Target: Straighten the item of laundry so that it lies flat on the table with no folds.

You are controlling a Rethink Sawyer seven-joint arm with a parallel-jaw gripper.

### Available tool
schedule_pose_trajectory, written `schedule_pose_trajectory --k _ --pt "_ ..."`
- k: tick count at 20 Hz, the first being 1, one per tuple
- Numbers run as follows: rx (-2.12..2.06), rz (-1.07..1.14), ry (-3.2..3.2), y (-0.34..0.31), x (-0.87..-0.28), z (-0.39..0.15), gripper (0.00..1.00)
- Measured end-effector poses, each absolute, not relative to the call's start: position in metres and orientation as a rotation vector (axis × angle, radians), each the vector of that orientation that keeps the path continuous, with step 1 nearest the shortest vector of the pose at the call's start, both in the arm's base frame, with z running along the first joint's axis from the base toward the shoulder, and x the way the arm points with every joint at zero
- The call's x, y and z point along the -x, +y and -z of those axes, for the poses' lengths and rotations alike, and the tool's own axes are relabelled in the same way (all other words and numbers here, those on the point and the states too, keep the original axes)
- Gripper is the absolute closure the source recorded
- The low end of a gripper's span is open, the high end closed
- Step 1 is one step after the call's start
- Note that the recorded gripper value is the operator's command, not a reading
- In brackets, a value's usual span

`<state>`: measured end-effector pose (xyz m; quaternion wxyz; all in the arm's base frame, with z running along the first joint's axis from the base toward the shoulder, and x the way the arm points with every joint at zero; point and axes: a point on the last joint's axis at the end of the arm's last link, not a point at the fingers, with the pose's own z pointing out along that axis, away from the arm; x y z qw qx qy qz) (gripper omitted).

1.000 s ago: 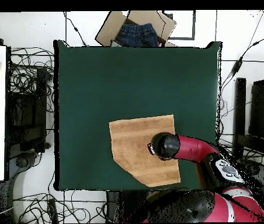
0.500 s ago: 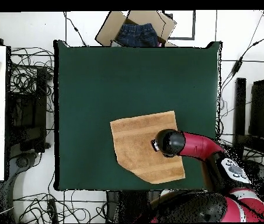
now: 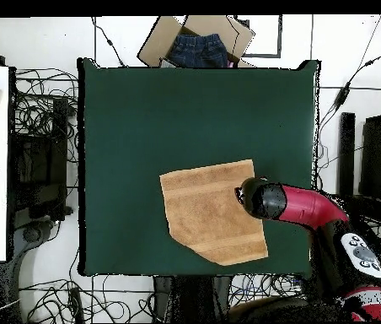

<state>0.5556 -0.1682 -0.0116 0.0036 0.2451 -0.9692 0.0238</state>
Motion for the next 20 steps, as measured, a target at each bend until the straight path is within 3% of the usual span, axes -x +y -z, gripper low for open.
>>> schedule_pose_trajectory --k 9,20 --pt "-0.742 -0.177 -3.14 -0.202 -0.591 -0.032 0.0" --pt "-0.696 -0.071 -3.115 -0.185 -0.573 -0.01 0.0"
